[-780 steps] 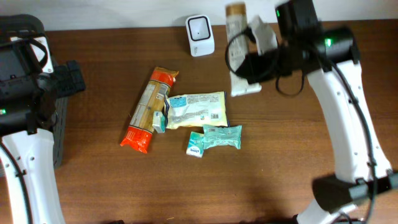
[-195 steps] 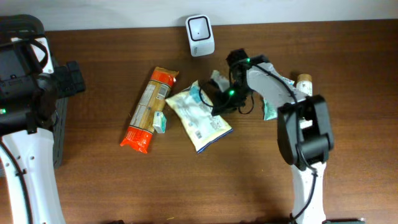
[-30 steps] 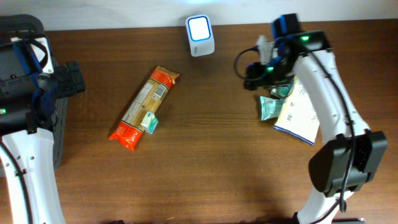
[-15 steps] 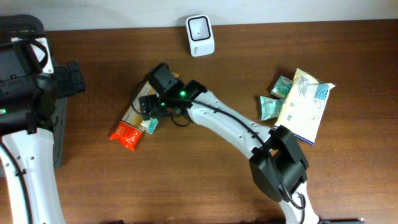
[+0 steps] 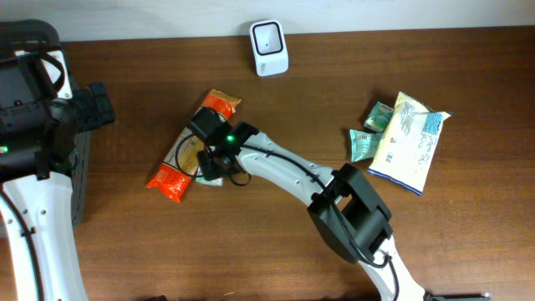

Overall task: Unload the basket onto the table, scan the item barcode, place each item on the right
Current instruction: 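Reach the right gripper to the small green box and grasp it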

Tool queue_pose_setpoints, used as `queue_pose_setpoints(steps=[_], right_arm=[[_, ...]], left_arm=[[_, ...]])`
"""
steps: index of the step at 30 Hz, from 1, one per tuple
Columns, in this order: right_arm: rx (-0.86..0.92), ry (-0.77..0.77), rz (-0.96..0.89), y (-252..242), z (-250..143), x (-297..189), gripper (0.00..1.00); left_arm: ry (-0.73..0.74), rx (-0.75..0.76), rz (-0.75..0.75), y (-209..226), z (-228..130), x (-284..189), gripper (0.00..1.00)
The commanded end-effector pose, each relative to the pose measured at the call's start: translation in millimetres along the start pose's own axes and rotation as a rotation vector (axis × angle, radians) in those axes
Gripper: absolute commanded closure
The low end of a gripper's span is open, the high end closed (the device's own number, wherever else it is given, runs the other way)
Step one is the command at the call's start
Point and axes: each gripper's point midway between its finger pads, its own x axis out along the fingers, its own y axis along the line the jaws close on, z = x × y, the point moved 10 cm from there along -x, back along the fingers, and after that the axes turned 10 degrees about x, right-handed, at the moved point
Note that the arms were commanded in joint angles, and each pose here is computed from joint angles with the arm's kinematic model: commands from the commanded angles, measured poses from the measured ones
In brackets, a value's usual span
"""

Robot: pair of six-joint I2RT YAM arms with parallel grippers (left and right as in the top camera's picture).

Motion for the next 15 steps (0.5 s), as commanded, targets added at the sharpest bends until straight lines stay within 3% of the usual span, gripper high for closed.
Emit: queue_pose_setpoints(steps=[1, 4, 8, 11, 14, 15], right_arm=[[0.033, 0.059, -0.014, -28.9, 15.3, -17.3, 0.79], [-0.054, 0.071, -0.033, -53.1, 31.0, -40.0, 0.83], [-0.572, 0.153, 0.080, -68.3, 34.4, -56.3, 0.82], [-0.840, 0.236, 0.101, -75.4, 23.7, -63.2, 0.66], [-0.798, 0.195, 0.096, -69.8, 35.3, -83.5, 0.19], [-0.720, 0.155, 0.091, -64.3, 42.6, -93.0, 0.17]], left_arm=[[-0.013, -0.012, 0.012, 2.1, 2.2, -3.5, 0.01], [-0.013, -0.012, 0.012, 2.1, 2.2, -3.5, 0.01], [-0.012, -0.012, 0.012, 2.1, 2.1, -3.5, 0.01], [-0.013, -0.013, 0.012, 2.2, 2.1, -3.5, 0.01], [-0.012, -0.012, 0.012, 2.1, 2.1, -3.5, 0.01], [-0.013, -0.013, 0.012, 2.2, 2.1, -3.5, 0.01]])
